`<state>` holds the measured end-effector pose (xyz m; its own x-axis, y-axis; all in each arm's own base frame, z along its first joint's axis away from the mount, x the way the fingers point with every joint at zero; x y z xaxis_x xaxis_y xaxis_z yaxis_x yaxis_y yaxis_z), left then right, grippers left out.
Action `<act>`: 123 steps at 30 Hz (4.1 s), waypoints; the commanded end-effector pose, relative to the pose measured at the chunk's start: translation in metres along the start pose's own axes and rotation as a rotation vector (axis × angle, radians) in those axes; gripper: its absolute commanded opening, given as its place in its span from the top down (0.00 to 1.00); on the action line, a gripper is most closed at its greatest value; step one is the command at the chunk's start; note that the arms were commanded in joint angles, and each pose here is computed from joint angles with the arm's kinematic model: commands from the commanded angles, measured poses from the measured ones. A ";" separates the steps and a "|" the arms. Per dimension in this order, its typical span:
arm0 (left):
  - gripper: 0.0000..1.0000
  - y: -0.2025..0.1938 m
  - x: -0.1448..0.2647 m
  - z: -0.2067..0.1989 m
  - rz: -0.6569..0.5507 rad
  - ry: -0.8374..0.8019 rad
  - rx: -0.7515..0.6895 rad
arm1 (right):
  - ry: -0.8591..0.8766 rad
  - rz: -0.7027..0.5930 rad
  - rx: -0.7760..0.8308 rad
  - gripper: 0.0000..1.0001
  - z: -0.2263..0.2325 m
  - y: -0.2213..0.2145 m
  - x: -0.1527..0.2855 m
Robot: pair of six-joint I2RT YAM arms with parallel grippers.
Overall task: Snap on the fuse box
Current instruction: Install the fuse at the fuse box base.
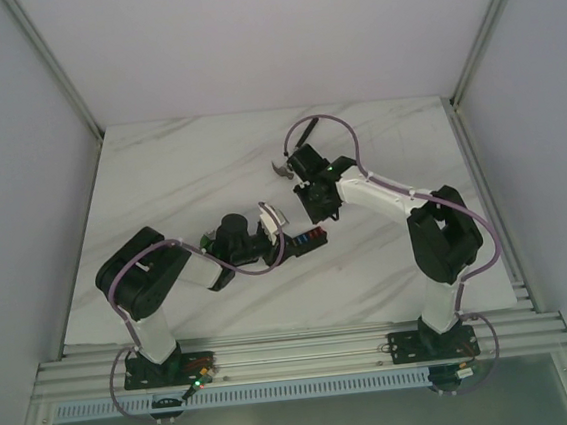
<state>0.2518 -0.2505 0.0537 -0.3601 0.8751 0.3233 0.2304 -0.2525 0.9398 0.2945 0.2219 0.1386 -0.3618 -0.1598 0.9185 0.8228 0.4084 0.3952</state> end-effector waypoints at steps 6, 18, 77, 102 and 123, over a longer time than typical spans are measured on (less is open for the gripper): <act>0.56 -0.016 0.001 -0.003 0.071 -0.089 -0.025 | -0.024 0.046 -0.054 0.71 -0.004 -0.011 0.004; 0.56 -0.019 -0.002 -0.002 0.083 -0.097 -0.015 | -0.023 0.094 -0.081 0.77 -0.003 -0.022 -0.005; 0.57 -0.021 -0.002 0.003 0.090 -0.082 0.021 | -0.061 0.130 -0.053 0.72 -0.001 -0.029 -0.011; 0.58 -0.022 -0.003 0.003 0.095 -0.085 0.030 | -0.102 0.105 -0.047 0.77 0.003 -0.024 -0.011; 0.61 -0.022 -0.002 0.004 0.098 -0.085 0.034 | -0.116 0.206 -0.022 1.00 -0.001 -0.048 -0.029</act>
<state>0.2578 -0.2536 0.0525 -0.2881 0.9020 0.3217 0.2202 -0.2646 0.9389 0.2755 0.2156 0.1156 -0.3061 -0.0448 0.9509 0.8763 0.3770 0.2999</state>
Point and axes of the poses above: each gripper's point midway between its finger pads, its own x axis back along the fingers, its own z axis along the line the jaws close on, y = z × x, the point moved 7 cm from there along x, back along the fingers
